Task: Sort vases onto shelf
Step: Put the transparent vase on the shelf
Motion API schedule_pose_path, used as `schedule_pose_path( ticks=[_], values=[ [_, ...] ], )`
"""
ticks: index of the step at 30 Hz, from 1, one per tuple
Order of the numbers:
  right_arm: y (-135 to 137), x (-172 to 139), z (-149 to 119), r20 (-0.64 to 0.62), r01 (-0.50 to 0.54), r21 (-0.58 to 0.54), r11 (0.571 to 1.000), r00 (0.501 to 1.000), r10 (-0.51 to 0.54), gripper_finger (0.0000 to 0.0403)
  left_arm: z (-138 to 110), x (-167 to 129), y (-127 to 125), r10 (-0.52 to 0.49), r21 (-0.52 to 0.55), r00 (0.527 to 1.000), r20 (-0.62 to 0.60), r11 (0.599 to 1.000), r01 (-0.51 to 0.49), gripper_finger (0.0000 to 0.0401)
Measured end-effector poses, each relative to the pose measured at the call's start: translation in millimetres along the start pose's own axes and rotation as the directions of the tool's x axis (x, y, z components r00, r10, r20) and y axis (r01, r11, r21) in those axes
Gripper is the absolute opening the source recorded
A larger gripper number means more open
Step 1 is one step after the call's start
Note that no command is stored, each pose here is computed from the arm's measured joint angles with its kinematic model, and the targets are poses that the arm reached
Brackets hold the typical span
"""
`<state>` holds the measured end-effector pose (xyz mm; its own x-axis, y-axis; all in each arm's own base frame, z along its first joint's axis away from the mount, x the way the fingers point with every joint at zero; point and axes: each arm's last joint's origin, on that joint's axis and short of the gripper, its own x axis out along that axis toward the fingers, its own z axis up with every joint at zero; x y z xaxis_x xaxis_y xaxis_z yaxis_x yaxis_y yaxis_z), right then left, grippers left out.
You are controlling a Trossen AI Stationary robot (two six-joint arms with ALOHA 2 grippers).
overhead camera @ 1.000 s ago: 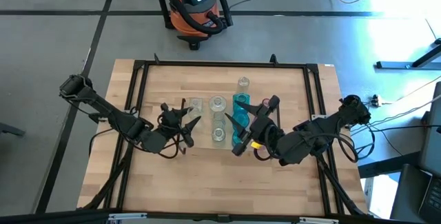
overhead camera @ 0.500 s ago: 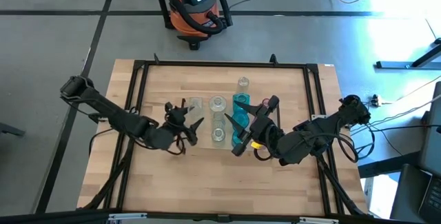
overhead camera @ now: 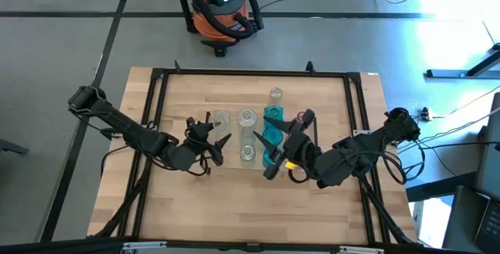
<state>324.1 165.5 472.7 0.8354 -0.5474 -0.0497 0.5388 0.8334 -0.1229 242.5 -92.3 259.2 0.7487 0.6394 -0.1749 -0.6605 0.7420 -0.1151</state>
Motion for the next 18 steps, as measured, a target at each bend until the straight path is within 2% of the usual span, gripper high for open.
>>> schedule_pose_path(
  ticks=[7, 18],
  values=[
    [0.2, 0.0, 0.1, 0.001, -0.008, 0.001, 1.000, 1.000, 0.008, 0.0177, 1.9, -0.2, -0.7, 0.003, -0.010, 1.000, 0.013, 1.000, -0.003, 0.0272],
    [0.5, 0.0, 0.6, 0.003, -0.016, 0.006, 1.000, 1.000, 0.016, 0.0177, 23.7, -2.6, -5.5, 0.025, 0.001, 0.991, 0.131, 1.000, -0.026, 0.0273]
  ],
)
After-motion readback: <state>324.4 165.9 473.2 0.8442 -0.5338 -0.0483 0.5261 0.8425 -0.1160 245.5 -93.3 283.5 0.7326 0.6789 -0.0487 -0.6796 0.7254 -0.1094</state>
